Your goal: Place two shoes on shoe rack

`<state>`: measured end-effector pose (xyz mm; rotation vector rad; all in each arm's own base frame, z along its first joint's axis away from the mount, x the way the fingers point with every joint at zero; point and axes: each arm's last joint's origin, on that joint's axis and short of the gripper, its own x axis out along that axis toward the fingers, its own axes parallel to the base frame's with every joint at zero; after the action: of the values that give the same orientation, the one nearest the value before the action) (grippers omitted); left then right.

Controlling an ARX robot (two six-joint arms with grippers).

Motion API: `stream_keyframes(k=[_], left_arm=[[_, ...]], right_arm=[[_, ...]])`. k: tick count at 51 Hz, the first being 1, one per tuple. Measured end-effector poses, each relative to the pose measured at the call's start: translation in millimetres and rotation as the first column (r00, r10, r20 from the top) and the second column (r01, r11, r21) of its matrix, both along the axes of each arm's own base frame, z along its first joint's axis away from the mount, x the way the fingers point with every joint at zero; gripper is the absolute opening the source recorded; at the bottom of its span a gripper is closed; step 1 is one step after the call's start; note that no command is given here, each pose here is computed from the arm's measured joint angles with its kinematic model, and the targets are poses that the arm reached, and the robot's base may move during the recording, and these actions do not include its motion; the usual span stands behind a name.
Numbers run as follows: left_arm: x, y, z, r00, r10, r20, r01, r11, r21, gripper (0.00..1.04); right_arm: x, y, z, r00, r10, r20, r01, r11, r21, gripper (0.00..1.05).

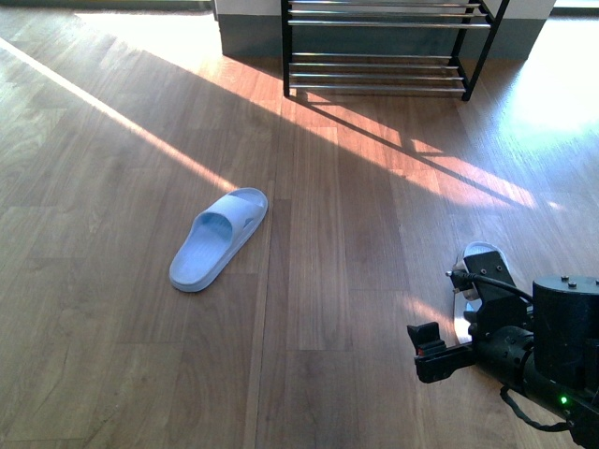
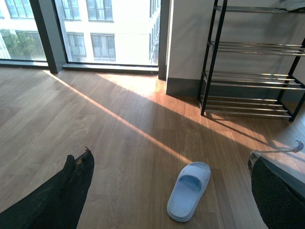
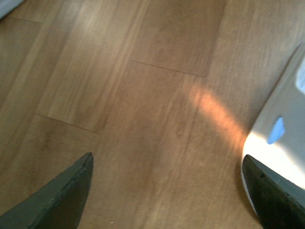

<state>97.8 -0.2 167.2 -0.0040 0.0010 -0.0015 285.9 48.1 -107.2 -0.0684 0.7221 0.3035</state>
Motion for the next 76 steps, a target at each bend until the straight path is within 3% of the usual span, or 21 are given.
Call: stream_keyframes(k=[2,7,15,21,32,46,54,63,69,76], left_arm=[[0,0,0,1.0,0.0,0.0,0.0,1.0,0.0,0.95],[0,0,0,1.0,0.0,0.0,0.0,1.0,0.0,0.95],[0,0,0,1.0,0.0,0.0,0.0,1.0,0.0,0.95],[0,0,0,1.0,0.0,0.0,0.0,1.0,0.0,0.95],[0,0,0,1.0,0.0,0.0,0.0,1.0,0.0,0.95],[0,0,0,1.0,0.0,0.0,0.0,1.0,0.0,0.95],[0,0,0,1.0,0.0,0.0,0.0,1.0,0.0,0.95],[0,0,0,1.0,0.0,0.0,0.0,1.0,0.0,0.95],[0,0,0,1.0,0.0,0.0,0.0,1.0,0.0,0.95],[0,0,0,1.0,0.0,0.0,0.0,1.0,0.0,0.95]], right_arm=[[3,-3,-1,1.0,-0.011,0.007,0.011,0.999,-0.033,0.97],[12,-14,-6,0.997,-0.071,0.017,0.072,0.992,-0.1,0.95],[26,-44,-23,0.966,-0.247,0.07,0.256,0.947,-0.191,0.96],[24,-67,-38,0.942,-0.333,0.037,0.334,0.921,-0.202,0.96],[16,-89,-62,0.921,-0.381,-0.081,0.368,0.919,-0.141,0.96],[11,-78,-91,0.922,-0.343,-0.181,0.342,0.939,-0.034,0.96],[10,-48,-90,0.955,-0.206,-0.212,0.226,0.972,0.071,0.96],[3,17,-62,0.984,-0.003,-0.178,0.048,0.969,0.244,0.96],[14,39,-40,0.991,0.013,-0.13,0.026,0.956,0.293,0.96],[23,40,-24,0.998,0.009,-0.055,0.008,0.955,0.296,0.96]])
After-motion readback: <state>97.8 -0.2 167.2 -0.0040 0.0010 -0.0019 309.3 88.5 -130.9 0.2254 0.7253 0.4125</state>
